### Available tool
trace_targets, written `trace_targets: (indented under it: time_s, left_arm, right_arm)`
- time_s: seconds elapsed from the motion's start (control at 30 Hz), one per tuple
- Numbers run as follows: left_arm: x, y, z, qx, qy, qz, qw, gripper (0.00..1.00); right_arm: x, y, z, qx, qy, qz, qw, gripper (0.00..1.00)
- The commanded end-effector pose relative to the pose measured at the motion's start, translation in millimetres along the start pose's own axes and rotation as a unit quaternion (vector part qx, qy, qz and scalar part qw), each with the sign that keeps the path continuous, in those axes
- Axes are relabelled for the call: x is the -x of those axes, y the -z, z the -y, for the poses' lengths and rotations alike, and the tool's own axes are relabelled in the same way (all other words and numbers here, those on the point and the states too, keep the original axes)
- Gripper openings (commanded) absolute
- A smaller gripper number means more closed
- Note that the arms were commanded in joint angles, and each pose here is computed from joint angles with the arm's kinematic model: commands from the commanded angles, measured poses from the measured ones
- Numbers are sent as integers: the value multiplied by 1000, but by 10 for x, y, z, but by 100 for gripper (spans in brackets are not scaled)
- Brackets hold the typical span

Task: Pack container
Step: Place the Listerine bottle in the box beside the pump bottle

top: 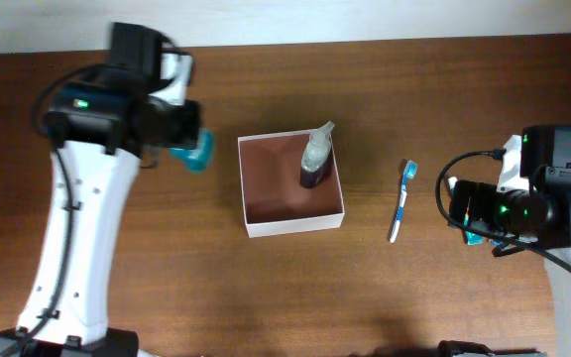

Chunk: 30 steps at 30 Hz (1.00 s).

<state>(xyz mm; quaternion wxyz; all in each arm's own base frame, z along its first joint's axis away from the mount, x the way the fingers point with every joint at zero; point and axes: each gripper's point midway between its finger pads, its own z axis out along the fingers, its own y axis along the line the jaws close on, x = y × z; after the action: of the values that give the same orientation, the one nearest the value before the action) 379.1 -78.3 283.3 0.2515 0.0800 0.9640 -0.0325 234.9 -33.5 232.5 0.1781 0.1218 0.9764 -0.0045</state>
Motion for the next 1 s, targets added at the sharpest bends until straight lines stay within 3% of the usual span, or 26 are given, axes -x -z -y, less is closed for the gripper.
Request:
trace_targets:
  time_s: [0.0, 0.47, 0.97]
  left_arm:
    - [98, 52, 437, -36, 3, 23, 999, 0]
    - [118, -837, 1027, -56, -21, -32, 998, 0]
    - [-145, -1655, 1086, -40, -28, -114, 992, 0]
  right_arm:
    - [39, 65, 31, -5, -6, 13, 1000, 99]
    - [38, 64, 31, -5, -6, 13, 1000, 99]
    - [35, 64, 31, -5, -6, 13, 1000, 98]
